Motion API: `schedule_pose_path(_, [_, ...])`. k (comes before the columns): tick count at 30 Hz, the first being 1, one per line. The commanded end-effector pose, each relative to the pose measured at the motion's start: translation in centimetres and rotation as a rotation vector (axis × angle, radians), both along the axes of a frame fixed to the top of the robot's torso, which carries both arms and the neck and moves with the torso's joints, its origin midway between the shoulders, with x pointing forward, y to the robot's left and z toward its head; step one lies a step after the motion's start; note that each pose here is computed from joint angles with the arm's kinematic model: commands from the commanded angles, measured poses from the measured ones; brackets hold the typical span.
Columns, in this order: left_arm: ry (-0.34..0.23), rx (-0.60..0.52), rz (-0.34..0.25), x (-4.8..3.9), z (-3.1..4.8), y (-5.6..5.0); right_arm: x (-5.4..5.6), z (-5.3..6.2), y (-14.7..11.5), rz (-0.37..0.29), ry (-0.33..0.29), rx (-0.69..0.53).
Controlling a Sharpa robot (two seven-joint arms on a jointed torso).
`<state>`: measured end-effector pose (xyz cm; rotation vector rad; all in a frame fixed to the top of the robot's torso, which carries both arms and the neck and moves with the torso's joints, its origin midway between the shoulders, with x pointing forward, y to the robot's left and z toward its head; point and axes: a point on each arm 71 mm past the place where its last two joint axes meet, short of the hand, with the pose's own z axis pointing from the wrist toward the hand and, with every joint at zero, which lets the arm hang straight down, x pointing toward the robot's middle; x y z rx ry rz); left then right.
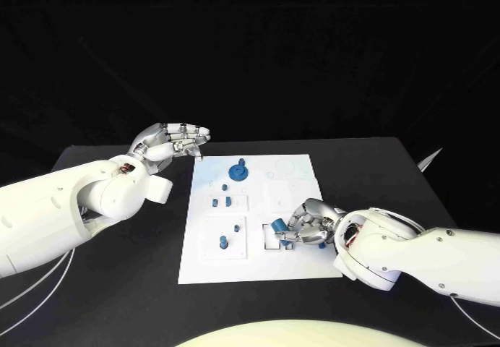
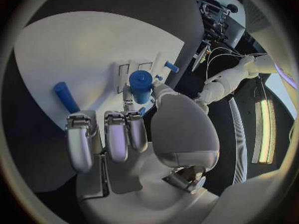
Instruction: Assemble the parts on the task board
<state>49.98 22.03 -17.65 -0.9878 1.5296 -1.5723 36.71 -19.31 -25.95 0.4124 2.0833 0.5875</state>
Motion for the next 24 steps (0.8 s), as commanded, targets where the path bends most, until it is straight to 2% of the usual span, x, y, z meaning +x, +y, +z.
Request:
schedule_pose_path(1, [0.002,-0.013,-0.021,-0.1,0.1,-0.31,-0.07,-0.25,0.34,0.022,0.028,-0.009])
schedule_pose_path(10, [0.002,-0.013,-0.022,-0.11,0.1,-0.28,-0.01,-0.54,1.05,0.039,0.038,-0.009])
schedule_pose_path(24, [0.002,-0.014,-0.024,-0.11,0.1,-0.38,0.75,-1.12,1.07,0.037,0.041,-0.022])
